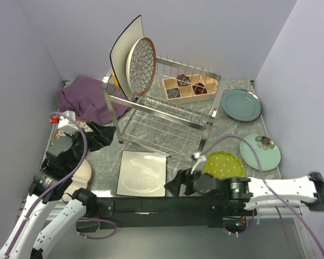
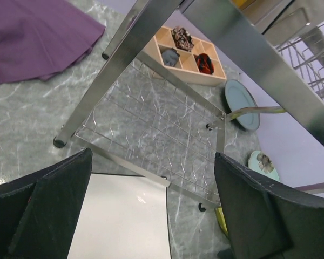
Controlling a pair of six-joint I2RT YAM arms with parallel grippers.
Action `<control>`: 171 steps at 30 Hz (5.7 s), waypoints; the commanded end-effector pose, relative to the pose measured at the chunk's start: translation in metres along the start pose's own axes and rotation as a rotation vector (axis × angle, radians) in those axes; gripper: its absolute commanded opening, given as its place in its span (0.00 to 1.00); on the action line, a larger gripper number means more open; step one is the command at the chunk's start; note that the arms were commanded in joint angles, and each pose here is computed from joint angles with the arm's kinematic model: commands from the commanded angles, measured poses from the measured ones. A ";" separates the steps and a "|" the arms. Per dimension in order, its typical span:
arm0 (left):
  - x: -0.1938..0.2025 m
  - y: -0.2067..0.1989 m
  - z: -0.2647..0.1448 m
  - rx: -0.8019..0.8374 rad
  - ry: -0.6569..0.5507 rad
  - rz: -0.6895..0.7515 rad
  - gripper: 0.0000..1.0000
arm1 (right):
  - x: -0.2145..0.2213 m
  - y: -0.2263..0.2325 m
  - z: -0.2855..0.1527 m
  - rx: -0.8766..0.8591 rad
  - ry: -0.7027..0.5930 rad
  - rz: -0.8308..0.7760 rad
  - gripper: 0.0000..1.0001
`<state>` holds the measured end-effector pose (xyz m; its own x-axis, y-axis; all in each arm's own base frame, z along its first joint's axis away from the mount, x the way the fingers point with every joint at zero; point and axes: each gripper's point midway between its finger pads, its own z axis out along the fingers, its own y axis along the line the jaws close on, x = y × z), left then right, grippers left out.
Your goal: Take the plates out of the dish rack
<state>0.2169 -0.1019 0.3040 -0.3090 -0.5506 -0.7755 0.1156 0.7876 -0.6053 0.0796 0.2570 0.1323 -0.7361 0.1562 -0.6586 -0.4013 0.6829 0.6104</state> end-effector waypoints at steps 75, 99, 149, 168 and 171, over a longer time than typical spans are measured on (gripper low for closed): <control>-0.006 0.005 -0.008 0.041 -0.087 0.061 0.99 | 0.074 0.036 0.129 0.074 0.071 0.201 0.48; -0.178 -0.142 -0.051 0.308 -0.354 0.244 0.73 | -0.103 0.155 -0.038 -0.234 -0.083 -0.219 1.00; -0.136 -0.245 0.064 -0.009 -0.256 0.582 0.81 | -0.132 0.134 -0.077 -0.279 -0.219 -0.261 1.00; -0.130 -0.181 0.127 -0.238 -0.206 0.612 0.55 | -0.120 0.142 -0.067 -0.326 -0.202 -0.313 1.00; -0.128 -0.175 0.131 -0.282 -0.209 0.628 0.50 | -0.120 0.142 -0.069 -0.331 -0.205 -0.311 1.00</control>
<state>0.3544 -0.2106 0.4856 -0.0871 0.0152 -0.9961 0.0119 0.9998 0.0142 0.0760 0.2849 0.3168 -0.4608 0.1063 -0.8811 -0.7449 0.4935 0.4490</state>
